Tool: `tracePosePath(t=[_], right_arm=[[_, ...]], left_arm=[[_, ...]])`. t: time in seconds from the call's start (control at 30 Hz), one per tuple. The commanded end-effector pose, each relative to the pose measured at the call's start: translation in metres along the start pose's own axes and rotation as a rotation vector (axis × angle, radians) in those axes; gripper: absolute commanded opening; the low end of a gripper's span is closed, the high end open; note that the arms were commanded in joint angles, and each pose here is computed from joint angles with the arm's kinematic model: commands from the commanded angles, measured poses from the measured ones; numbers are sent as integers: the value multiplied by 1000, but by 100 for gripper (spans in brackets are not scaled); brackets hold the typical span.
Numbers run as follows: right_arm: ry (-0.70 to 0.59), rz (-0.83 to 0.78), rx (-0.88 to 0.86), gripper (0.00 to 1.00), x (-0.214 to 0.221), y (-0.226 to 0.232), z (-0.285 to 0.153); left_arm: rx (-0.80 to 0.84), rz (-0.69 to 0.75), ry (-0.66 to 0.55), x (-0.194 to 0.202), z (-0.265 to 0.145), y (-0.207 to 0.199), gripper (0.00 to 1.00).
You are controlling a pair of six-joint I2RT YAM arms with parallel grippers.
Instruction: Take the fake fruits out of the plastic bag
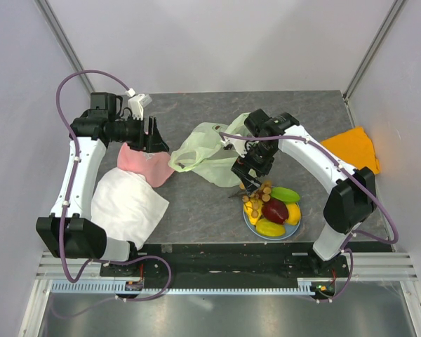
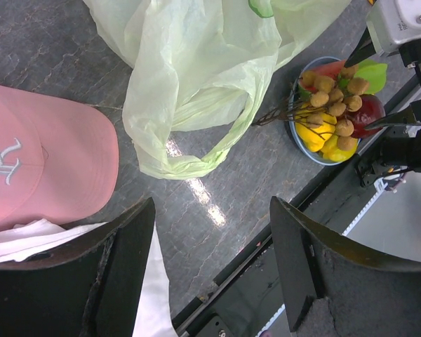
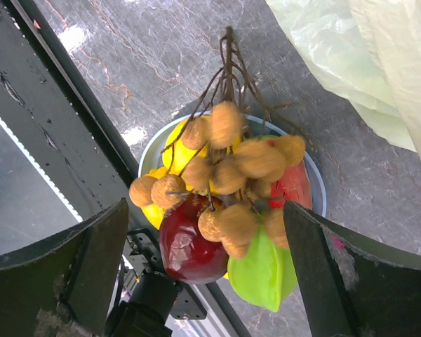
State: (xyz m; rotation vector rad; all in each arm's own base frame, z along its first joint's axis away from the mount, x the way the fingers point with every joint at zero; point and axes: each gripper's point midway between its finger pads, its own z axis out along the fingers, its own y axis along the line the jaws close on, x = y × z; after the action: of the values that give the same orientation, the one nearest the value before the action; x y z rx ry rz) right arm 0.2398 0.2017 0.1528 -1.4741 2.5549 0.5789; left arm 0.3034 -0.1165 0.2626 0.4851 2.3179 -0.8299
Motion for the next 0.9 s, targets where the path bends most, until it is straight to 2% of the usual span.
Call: tracePosePath(t=[0.0, 0.27, 0.37, 0.5, 0.87], right_arm=[[-32, -17, 30, 98, -9, -3, -9], [-45, -45, 36, 98, -12, -4, -13], [-64, -70, 32, 98, -13, 0, -16], [-51, -90, 63, 98, -13, -7, -10], [12, -158, 112, 98, -21, -32, 25]], left_arm=[[39, 66, -45, -12, -2, -8, 73], [38, 69, -43, -10, -1, -7, 71], [59, 161, -95, -14, -14, -21, 71], [4, 247, -167, -19, -25, -23, 72], [27, 208, -172, -6, -26, -31, 72]])
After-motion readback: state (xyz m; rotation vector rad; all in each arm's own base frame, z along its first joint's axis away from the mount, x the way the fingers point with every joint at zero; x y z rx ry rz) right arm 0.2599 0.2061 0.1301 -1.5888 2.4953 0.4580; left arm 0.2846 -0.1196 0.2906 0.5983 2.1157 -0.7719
